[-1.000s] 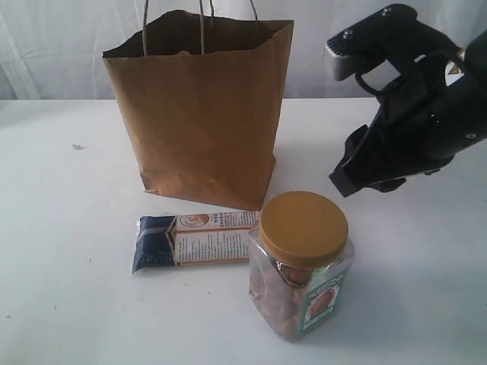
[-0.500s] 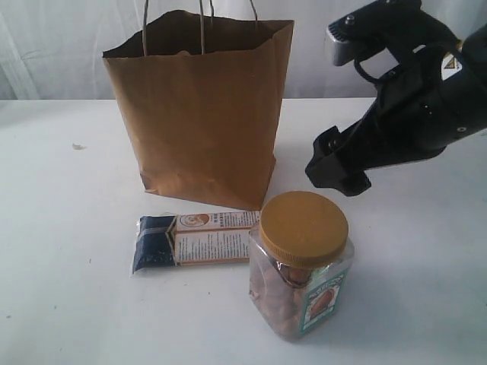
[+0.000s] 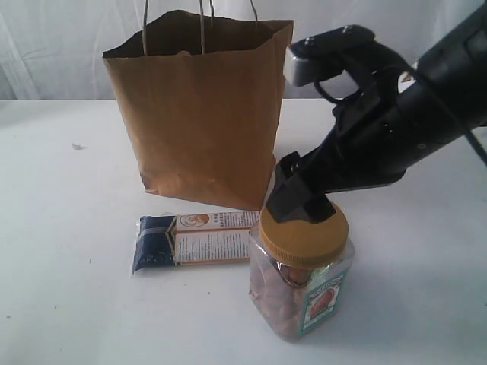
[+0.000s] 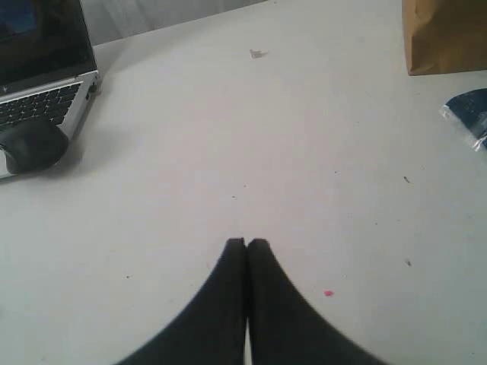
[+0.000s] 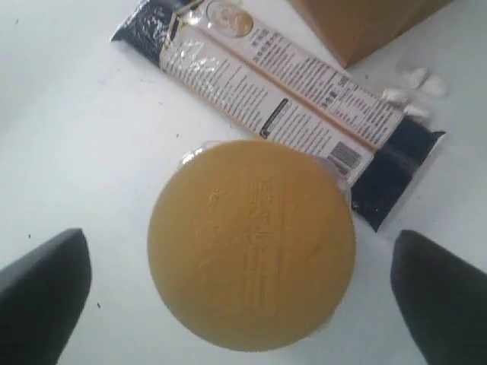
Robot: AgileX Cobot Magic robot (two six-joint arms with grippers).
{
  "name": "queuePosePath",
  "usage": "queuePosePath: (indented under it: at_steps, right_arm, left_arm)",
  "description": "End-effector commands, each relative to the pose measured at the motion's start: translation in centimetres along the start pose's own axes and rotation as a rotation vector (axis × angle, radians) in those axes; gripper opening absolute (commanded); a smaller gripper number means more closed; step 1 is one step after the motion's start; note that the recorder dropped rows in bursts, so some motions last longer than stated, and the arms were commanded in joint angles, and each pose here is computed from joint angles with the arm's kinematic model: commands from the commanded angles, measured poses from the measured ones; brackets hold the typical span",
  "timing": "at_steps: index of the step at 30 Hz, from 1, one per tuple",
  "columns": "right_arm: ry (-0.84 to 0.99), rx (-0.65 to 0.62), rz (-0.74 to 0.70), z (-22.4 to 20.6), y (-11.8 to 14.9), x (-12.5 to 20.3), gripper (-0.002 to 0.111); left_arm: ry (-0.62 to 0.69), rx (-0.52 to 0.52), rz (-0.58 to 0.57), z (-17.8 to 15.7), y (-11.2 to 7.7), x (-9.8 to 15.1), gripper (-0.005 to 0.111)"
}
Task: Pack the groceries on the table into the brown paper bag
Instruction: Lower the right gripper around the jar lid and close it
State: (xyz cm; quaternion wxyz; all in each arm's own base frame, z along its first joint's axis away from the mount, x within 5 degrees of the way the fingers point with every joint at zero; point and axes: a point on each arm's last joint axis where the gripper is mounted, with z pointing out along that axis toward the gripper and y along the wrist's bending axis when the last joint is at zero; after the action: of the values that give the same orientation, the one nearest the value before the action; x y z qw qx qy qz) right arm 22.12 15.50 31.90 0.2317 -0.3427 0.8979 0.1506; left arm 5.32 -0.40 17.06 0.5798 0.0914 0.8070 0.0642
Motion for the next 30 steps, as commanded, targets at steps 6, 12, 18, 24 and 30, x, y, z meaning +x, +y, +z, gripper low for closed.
queuePosePath:
  at_steps: [6, 12, 18, 24, 30]
  right_arm:
    - [0.104, 0.013, -0.039, 3.3, -0.9, -1.5, 0.105]
    - [0.161, 0.012, -0.047, 4.8, -1.3, -1.3, 0.105]
    - [0.191, -0.025, -0.019, 5.7, -1.1, -1.2, 0.105]
    - [0.198, -0.061, -0.034, 5.9, -0.9, -1.2, 0.105]
    - [0.18, -0.059, -0.041, 5.3, -0.8, -1.7, 0.105]
  left_arm:
    - [-0.003, -0.002, -0.003, 0.0, 0.0, 0.1, 0.0]
    - [-0.003, -0.002, -0.003, 0.0, 0.0, 0.1, 0.0]
    - [-0.003, -0.002, -0.003, 0.0, 0.0, 0.1, 0.0]
    - [-0.003, -0.002, -0.003, 0.0, 0.0, 0.1, 0.0]
    - [-0.003, -0.002, -0.003, 0.0, 0.0, 0.1, 0.0]
